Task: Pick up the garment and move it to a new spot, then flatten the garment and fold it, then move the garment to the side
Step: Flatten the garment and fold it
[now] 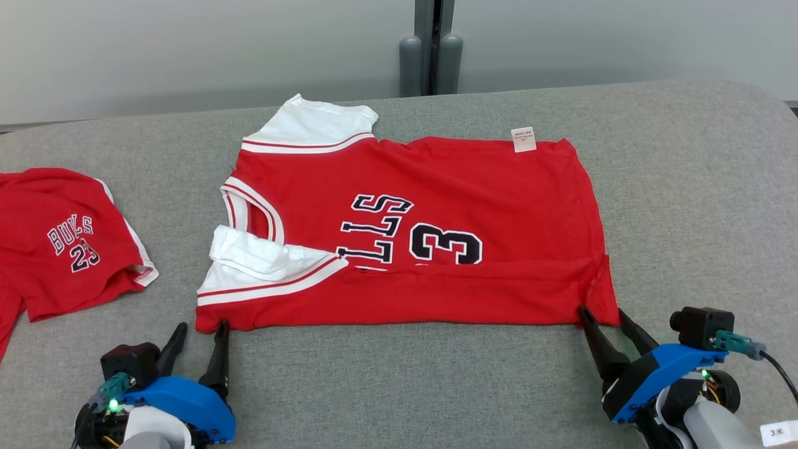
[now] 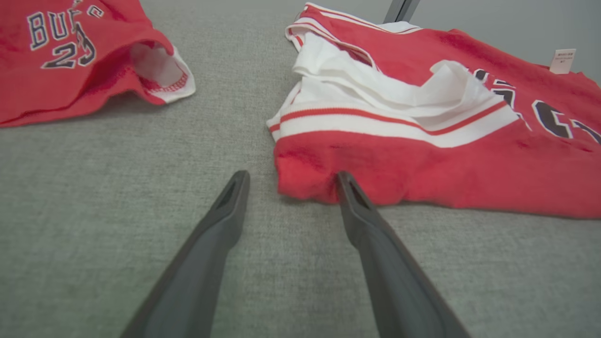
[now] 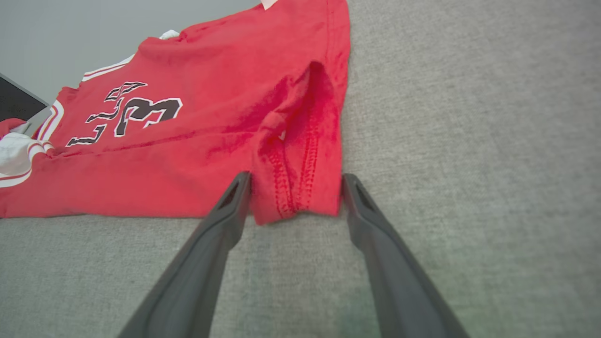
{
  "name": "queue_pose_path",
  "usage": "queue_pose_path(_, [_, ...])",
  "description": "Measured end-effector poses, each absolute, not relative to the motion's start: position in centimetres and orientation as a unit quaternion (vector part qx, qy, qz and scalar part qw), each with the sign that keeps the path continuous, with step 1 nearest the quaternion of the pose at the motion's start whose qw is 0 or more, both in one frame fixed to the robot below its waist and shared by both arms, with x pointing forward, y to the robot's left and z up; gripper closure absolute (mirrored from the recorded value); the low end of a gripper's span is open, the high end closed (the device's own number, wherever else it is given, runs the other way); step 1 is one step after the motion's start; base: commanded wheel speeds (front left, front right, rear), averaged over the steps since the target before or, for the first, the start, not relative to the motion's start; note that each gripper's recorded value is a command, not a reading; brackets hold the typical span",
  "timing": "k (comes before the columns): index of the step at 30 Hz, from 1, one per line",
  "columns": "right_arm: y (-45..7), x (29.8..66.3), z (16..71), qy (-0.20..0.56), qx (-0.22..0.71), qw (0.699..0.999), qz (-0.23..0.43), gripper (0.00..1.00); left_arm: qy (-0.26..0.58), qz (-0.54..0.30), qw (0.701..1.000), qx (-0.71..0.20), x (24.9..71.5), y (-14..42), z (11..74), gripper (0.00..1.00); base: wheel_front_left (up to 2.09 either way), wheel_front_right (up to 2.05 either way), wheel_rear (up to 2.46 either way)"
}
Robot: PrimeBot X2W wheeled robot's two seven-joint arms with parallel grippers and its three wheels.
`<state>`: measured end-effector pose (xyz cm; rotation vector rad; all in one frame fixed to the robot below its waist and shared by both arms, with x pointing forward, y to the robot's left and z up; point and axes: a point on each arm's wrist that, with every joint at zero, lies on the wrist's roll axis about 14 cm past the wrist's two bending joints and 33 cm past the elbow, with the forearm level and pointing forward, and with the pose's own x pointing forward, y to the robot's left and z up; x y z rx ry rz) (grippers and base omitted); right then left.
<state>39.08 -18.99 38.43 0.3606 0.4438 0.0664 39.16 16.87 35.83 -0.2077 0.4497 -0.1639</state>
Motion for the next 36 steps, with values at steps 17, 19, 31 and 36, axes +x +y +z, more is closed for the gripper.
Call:
queue_pose_path(17, [-17.9, 40.5, 38.2, 0.217, 0.179, 0.959, 0.040, 1.00, 0.219, -0.088, 0.962, -0.140, 41.1, 14.9, 36.5, 1.00, 0.00, 0.00, 0.00])
queue_pose_path(19, [-17.8, 40.4, 38.5, 0.211, 0.181, 0.960, 0.041, 1.00, 0.207, -0.089, 0.964, -0.144, 41.3, 14.9, 37.3, 1.00, 0.00, 0.00, 0.00])
queue_pose_path(31, [-18.0, 38.0, 39.8, 0.183, 0.204, 0.961, 0.038, 1.00, 0.156, -0.086, 0.969, -0.171, 38.3, 15.0, 40.2, 1.00, 0.00, 0.00, 0.00])
queue_pose_path(36, [-18.2, 36.4, 40.4, 0.173, 0.208, 0.962, 0.040, 1.00, 0.151, -0.079, 0.968, -0.183, 35.4, 15.0, 40.2, 1.00, 0.00, 0.00, 0.00])
